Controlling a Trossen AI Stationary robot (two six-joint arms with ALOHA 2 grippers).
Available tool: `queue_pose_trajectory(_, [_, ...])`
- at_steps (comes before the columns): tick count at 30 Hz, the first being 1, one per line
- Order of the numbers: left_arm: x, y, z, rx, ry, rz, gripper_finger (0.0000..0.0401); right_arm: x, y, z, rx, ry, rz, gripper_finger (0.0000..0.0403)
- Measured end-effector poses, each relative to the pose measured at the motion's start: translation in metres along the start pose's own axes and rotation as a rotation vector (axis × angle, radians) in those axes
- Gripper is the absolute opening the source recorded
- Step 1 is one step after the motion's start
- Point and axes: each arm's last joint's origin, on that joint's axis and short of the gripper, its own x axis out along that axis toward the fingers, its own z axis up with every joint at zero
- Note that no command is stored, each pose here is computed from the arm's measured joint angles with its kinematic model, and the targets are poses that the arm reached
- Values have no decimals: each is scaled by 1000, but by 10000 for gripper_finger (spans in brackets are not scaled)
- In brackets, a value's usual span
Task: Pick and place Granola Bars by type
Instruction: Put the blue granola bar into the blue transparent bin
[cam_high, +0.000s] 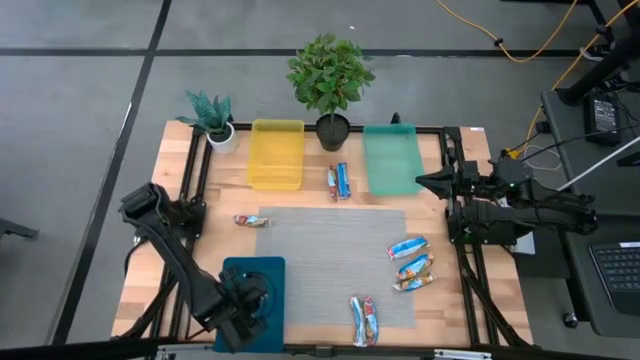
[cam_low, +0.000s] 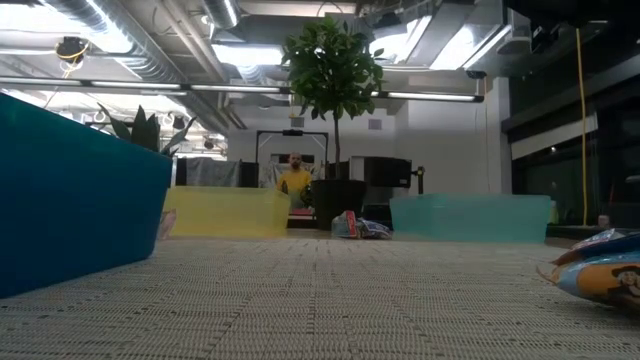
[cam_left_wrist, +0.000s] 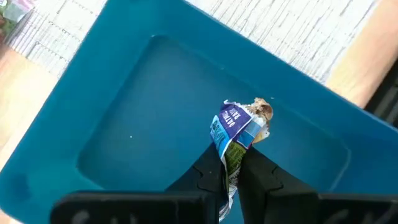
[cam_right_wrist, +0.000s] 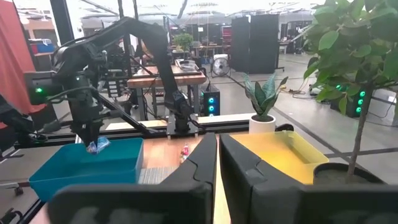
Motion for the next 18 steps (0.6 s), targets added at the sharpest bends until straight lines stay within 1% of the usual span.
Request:
queue_pose_trajectory(7, [9, -2, 5, 73, 0, 8, 22, 0, 0, 0, 1, 0, 1, 23])
queue_pose_trajectory(9, [10, -2, 9, 78, -3, 11, 25, 0, 0, 0, 1, 0, 1, 23])
queue_pose_trajectory(12, [12, -1, 12, 99, 0, 18, 35, 0, 0, 0, 1, 0, 1, 23])
queue_pose_trajectory(18, [13, 0, 16, 99, 0, 22, 61, 0, 0, 0, 1, 0, 2, 23])
